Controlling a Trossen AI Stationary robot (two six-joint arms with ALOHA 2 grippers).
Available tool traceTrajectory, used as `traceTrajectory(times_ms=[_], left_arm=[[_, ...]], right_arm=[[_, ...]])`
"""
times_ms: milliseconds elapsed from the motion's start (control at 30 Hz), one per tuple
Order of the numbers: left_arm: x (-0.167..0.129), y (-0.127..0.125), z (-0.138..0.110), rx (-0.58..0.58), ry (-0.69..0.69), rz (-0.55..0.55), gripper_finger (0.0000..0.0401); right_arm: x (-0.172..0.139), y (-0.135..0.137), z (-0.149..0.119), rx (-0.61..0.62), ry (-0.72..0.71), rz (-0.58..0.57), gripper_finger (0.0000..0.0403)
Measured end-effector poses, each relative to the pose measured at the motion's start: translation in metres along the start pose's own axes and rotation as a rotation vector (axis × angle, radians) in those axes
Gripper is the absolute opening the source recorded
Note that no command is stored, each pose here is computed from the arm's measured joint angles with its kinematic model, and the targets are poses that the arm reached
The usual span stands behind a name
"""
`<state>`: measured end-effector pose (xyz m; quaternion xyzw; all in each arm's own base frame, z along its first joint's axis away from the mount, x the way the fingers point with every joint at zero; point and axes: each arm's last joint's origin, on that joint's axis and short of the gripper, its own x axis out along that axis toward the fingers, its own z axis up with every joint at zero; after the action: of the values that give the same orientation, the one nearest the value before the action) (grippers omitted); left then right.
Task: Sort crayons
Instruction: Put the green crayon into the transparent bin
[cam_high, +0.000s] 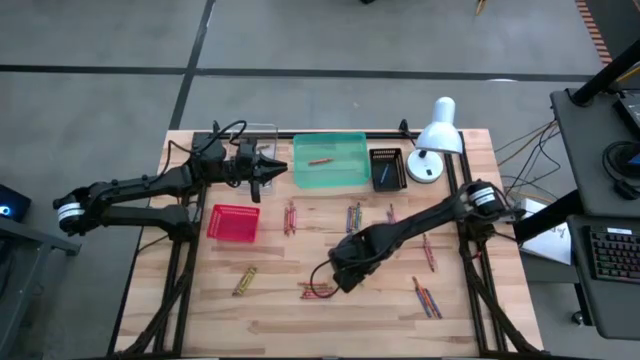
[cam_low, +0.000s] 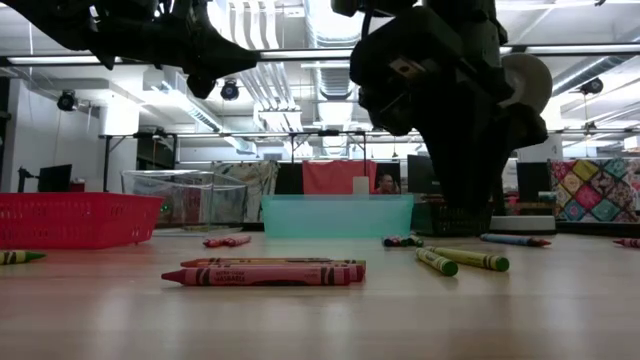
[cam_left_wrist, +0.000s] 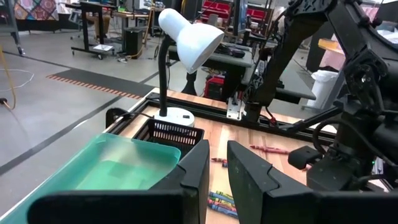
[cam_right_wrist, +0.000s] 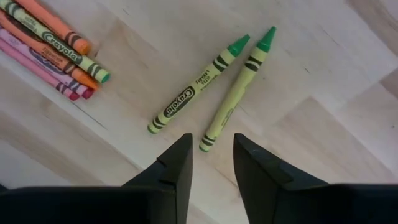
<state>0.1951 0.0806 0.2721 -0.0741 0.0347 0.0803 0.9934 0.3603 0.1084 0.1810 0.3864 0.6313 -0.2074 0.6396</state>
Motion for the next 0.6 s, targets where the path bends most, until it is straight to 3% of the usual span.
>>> traceTrajectory(times_ms=[600], left_arm=[[0.0, 0.0, 0.002, 0.035, -0.022, -0.002, 0.0039]], right_arm=[[0.025, -0.004, 0.005, 0.032, -0.027, -0.077, 0.0131]])
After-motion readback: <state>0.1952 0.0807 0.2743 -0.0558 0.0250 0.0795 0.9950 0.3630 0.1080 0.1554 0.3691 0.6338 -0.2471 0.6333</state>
